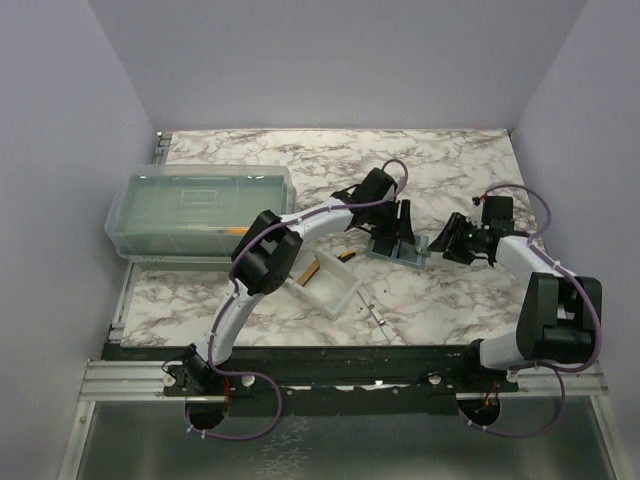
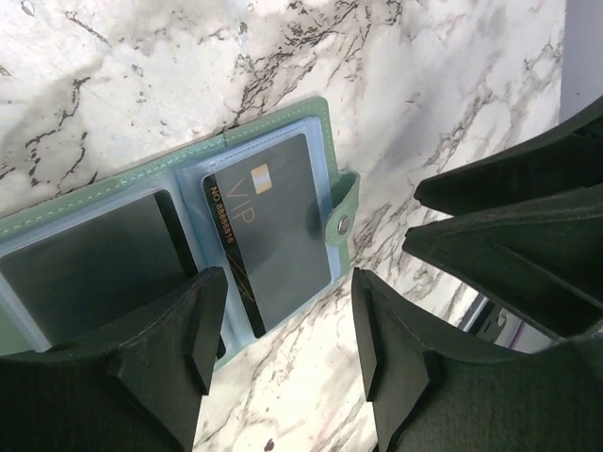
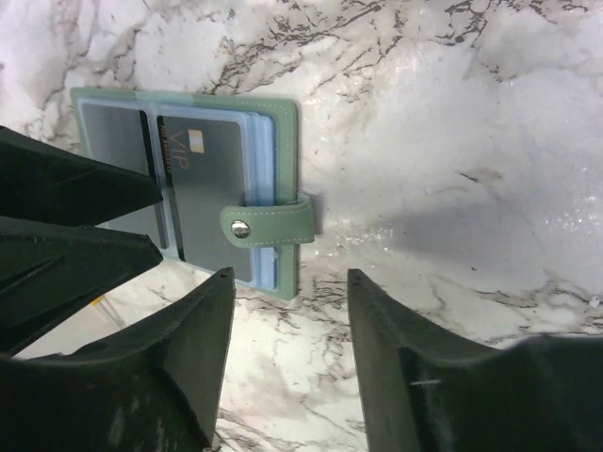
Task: Put the credit cards into the card holder
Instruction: Insert the credit card into the card holder.
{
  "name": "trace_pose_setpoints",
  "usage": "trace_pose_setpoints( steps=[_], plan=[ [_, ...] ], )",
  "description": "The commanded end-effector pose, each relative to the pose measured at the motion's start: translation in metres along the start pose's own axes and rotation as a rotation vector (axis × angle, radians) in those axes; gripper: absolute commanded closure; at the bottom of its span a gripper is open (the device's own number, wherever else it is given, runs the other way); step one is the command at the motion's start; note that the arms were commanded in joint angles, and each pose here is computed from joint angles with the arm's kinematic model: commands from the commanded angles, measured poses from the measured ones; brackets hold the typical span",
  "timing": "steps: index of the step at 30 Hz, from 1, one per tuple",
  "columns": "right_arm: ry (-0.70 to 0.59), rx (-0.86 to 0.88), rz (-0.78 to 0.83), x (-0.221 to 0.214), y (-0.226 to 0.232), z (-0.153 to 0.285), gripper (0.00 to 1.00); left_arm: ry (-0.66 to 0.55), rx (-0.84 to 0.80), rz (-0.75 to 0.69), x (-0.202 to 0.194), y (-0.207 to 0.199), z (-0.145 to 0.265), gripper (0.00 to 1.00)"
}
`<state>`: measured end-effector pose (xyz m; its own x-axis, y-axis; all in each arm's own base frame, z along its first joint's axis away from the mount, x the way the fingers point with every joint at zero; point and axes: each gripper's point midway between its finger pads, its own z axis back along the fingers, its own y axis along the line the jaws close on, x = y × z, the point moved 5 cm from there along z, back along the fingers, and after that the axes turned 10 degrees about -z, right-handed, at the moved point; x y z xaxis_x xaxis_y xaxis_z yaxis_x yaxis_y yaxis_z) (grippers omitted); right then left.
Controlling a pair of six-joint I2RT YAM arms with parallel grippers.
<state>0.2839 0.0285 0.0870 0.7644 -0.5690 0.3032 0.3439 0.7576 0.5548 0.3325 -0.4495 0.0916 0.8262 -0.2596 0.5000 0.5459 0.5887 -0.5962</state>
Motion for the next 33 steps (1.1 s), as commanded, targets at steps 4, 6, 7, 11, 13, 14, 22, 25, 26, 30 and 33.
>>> trace_pose_setpoints(
  steps=[4, 6, 7, 11, 13, 14, 22, 25, 26, 30, 33],
  plan=[
    [0.007, -0.025, 0.105, 0.001, 0.016, 0.003, 0.33, 0.018, -0.102, -0.029, 0.007, -0.031, 0.019, 0.52],
    [0.013, -0.043, 0.115, 0.001, 0.021, -0.002, 0.32, 0.019, -0.1, -0.023, 0.006, -0.031, 0.018, 0.62],
    [0.011, -0.059, 0.118, 0.001, 0.023, -0.004, 0.31, 0.02, -0.097, -0.023, 0.005, -0.03, 0.017, 0.66],
    [0.001, -0.134, 0.109, 0.004, 0.026, -0.015, 0.31, 0.026, -0.097, -0.02, 0.002, -0.025, 0.011, 0.79],
    [-0.003, -0.181, 0.119, 0.005, 0.027, -0.02, 0.31, 0.035, -0.079, -0.008, -0.002, -0.017, 0.006, 0.83],
    [-0.007, -0.208, 0.128, 0.005, 0.028, -0.022, 0.32, 0.039, -0.068, -0.001, -0.005, -0.013, 0.005, 0.85],
    [-0.03, -0.376, 0.15, 0.005, 0.012, -0.03, 0.37, 0.032, -0.023, 0.026, -0.01, 0.012, 0.008, 0.9],
    [-0.087, -0.442, 0.147, 0.01, 0.006, -0.019, 0.39, 0.04, -0.014, 0.038, -0.014, 0.019, 0.006, 0.91],
    [-0.106, -0.464, 0.148, 0.011, 0.004, -0.015, 0.4, 0.041, -0.011, 0.041, -0.015, 0.02, 0.006, 0.91],
    [-0.186, -0.587, 0.134, 0.017, -0.011, 0.0, 0.41, 0.044, 0.004, 0.059, -0.02, 0.029, 0.004, 0.92],
    [-0.212, -0.61, 0.119, 0.021, -0.012, 0.006, 0.41, 0.042, 0.003, 0.065, -0.02, 0.031, 0.004, 0.92]
  ],
)
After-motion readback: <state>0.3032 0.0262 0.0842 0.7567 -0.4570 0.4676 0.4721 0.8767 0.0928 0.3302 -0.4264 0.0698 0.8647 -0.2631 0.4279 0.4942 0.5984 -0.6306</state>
